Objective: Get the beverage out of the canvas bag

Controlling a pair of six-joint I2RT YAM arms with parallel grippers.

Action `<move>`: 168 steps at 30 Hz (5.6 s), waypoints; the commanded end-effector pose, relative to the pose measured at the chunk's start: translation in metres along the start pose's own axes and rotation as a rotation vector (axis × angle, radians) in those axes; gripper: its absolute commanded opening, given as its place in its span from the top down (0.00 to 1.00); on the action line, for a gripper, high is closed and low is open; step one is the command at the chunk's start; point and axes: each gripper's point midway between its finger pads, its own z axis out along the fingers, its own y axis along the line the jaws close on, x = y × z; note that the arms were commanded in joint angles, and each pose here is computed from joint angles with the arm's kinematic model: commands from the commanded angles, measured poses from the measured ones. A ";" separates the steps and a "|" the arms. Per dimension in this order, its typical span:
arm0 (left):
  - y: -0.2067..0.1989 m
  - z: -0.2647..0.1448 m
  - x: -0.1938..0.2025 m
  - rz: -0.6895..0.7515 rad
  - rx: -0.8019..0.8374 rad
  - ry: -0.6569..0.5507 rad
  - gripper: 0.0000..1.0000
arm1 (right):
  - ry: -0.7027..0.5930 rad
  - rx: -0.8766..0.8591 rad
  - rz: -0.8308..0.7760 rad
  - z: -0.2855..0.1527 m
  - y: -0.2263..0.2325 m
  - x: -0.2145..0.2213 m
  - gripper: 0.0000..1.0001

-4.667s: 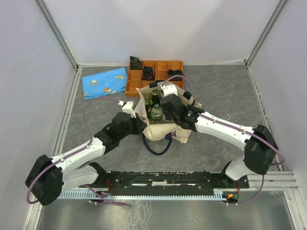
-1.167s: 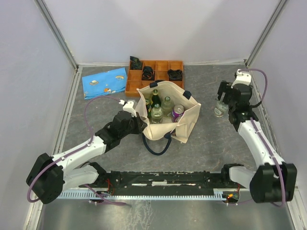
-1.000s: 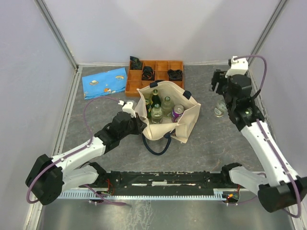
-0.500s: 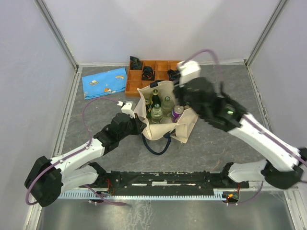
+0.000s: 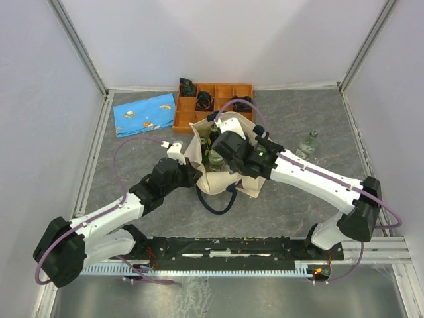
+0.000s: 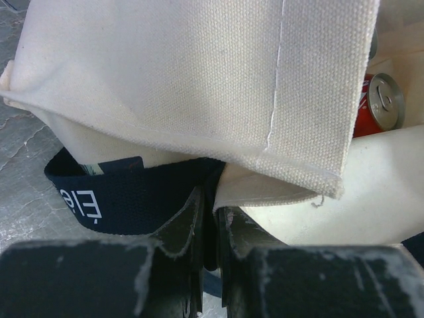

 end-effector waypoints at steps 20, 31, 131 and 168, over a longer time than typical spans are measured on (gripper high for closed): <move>0.031 0.003 0.040 0.024 -0.103 0.131 0.97 | 0.205 0.141 0.304 0.022 -0.074 0.102 0.35; 0.030 0.001 0.037 0.028 -0.106 0.124 0.97 | 0.180 0.139 0.261 0.051 -0.054 0.043 0.24; -0.009 -0.008 0.019 0.127 0.063 0.166 0.97 | -0.352 0.459 0.283 -0.125 -0.220 -0.114 1.00; 0.002 -0.005 0.019 0.154 0.003 0.173 0.97 | -0.011 0.329 0.367 0.165 -0.230 -0.008 1.00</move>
